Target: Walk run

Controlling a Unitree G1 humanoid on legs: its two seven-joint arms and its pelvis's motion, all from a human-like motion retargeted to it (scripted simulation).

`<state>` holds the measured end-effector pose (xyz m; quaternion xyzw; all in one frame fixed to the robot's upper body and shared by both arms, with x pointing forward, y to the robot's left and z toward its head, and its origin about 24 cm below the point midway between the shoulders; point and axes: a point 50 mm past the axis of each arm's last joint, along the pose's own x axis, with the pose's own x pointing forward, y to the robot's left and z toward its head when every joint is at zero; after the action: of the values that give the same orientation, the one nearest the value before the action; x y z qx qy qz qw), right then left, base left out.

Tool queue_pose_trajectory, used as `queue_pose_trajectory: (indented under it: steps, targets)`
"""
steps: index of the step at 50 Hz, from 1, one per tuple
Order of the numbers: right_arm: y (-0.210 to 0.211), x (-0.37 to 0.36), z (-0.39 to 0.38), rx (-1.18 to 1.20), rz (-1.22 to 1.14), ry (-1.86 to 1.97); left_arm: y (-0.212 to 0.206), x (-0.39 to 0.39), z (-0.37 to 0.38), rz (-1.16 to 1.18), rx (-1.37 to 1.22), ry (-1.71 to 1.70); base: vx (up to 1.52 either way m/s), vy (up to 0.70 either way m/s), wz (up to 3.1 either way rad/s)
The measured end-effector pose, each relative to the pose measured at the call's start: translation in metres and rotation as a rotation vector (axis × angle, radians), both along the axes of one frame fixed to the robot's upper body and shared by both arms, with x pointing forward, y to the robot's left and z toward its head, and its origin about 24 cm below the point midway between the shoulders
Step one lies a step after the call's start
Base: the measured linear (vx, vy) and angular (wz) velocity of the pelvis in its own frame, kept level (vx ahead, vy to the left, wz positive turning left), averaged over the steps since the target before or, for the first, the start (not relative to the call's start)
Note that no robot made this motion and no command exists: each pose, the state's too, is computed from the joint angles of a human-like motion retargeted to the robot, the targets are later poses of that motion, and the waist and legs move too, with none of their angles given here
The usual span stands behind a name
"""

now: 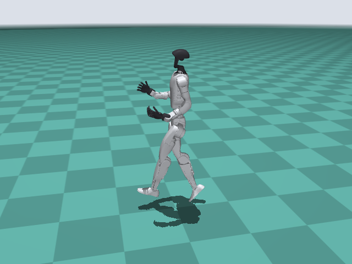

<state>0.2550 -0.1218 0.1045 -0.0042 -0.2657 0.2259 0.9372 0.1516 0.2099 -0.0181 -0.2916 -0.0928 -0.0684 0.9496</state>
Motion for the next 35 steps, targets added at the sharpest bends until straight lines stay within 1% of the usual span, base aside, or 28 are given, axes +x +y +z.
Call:
queue_pose_trajectory:
  steps: [2, 5, 7, 8, 9, 10, 11, 14, 15, 18, 22, 25, 28, 30, 32, 33, 35]
  targets:
    - [-0.002, -0.003, 0.014, -0.099, 0.046, -0.059, 0.006, 0.004, 0.012, -0.011, 0.075, -0.035, 1.77, -0.23, -0.08]
    - [-0.018, -0.003, 0.036, -0.199, -0.013, -0.158, 0.010, 0.019, 0.036, -0.025, 0.173, -0.118, 1.70, -0.94, 0.59]
    - [-0.036, -0.018, 0.010, -0.262, -0.122, -0.105, 0.007, 0.020, 0.032, -0.035, 0.172, -0.116, 2.19, 0.51, 0.01]
    - [-0.032, -0.022, -0.004, -0.262, -0.150, -0.066, 0.016, 0.024, 0.032, 0.032, 0.146, -0.119, 1.62, 0.50, -1.34]
    - [-0.028, -0.026, -0.024, -0.244, -0.176, 0.010, 0.016, 0.027, 0.030, 0.078, 0.128, -0.112, 1.19, 0.25, -1.90]
    - [-0.024, -0.032, -0.046, -0.222, -0.202, 0.105, 0.011, 0.030, 0.027, 0.113, 0.118, -0.101, 1.20, 0.39, -0.34]
    - [-0.030, -0.042, -0.070, -0.213, -0.219, 0.218, 0.003, 0.031, 0.027, 0.133, 0.097, -0.106, 1.20, 0.47, 1.26]
    - [-0.038, -0.083, -0.125, -0.213, -0.170, 0.516, -0.009, 0.038, 0.028, 0.190, -0.039, -0.130, 1.03, 0.50, 2.86]
    - [-0.042, -0.098, -0.139, -0.219, -0.153, 0.603, -0.014, 0.043, 0.029, 0.181, -0.095, -0.138, 1.04, 0.42, 2.69]
    - [-0.057, -0.135, -0.158, -0.198, -0.232, 0.740, -0.024, 0.056, 0.037, 0.085, -0.166, -0.185, 0.90, 0.10, 2.56]
    - [-0.066, -0.171, -0.162, -0.141, -0.411, 0.790, -0.023, 0.064, 0.054, -0.031, -0.076, -0.256, 1.13, -0.28, 2.45]
    - [-0.060, -0.177, -0.161, -0.116, -0.469, 0.784, -0.021, 0.071, 0.065, -0.100, 0.031, -0.283, 1.08, -0.39, 1.00]
    - [-0.053, -0.164, -0.158, -0.096, -0.428, 0.760, -0.025, 0.071, 0.066, -0.152, 0.068, -0.286, 1.19, -0.36, 0.83]
    - [-0.043, -0.162, -0.160, -0.070, -0.342, 0.779, -0.025, 0.059, 0.053, -0.176, 0.063, -0.250, 1.39, -0.37, 0.56]
    - [-0.047, -0.145, -0.161, -0.008, -0.320, 0.775, -0.041, 0.054, 0.037, -0.242, 0.002, -0.208, 0.89, 0.10, 2.38]
    - [-0.044, -0.138, -0.162, 0.006, -0.282, 0.775, -0.050, 0.050, 0.028, -0.240, -0.026, -0.166, 0.73, -0.01, 1.53]
    - [-0.030, -0.123, -0.157, 0.015, -0.207, 0.737, -0.054, 0.037, 0.014, -0.203, -0.037, -0.103, 0.84, -0.25, 0.74]
